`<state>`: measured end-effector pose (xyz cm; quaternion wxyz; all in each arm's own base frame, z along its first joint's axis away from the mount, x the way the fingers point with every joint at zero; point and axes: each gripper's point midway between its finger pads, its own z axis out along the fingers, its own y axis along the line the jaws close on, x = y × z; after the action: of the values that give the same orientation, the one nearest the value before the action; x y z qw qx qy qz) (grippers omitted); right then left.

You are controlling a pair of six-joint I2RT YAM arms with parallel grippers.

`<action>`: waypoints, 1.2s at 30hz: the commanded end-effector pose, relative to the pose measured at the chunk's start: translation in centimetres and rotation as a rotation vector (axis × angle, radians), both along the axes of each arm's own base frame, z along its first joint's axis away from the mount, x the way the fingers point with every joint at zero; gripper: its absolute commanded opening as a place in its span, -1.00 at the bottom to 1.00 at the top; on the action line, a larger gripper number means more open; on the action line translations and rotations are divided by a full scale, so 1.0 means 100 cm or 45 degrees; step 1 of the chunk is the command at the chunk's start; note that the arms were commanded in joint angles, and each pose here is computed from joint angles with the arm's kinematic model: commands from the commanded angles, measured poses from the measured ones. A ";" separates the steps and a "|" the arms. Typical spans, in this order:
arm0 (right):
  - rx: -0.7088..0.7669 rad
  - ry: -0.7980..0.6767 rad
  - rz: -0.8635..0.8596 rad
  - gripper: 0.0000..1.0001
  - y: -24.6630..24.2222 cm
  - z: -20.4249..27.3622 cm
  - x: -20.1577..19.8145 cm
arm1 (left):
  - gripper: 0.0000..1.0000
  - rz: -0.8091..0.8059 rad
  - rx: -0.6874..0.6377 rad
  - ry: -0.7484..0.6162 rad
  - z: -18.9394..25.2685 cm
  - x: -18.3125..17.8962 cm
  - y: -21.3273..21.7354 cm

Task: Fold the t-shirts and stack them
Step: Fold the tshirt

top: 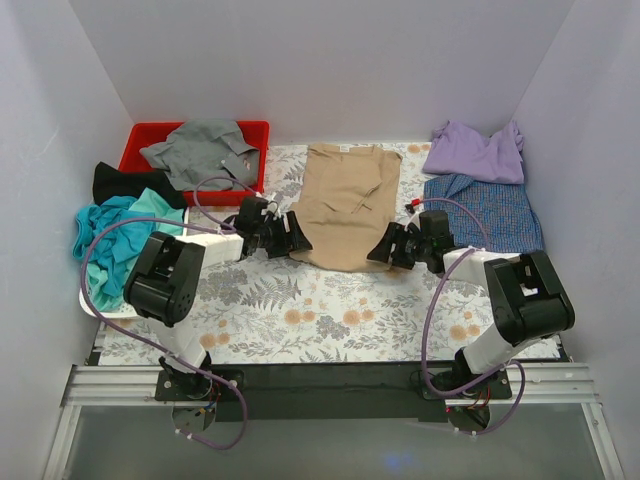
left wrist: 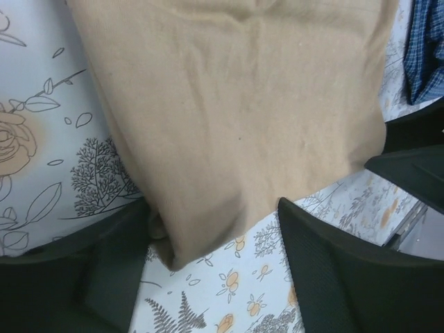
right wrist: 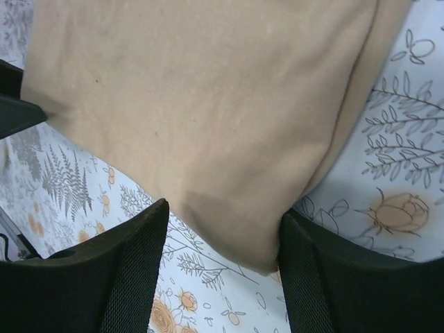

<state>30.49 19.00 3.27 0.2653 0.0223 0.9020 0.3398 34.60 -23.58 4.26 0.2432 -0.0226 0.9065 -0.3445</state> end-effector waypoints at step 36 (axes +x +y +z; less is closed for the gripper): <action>-0.165 0.268 0.015 -0.97 -0.045 0.006 -0.146 | -1.00 -0.420 0.152 0.610 0.013 -0.221 0.007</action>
<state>18.35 15.90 4.63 0.1991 0.0196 0.9297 0.3093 16.09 -23.57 4.51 0.0071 0.0565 0.9467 -0.3169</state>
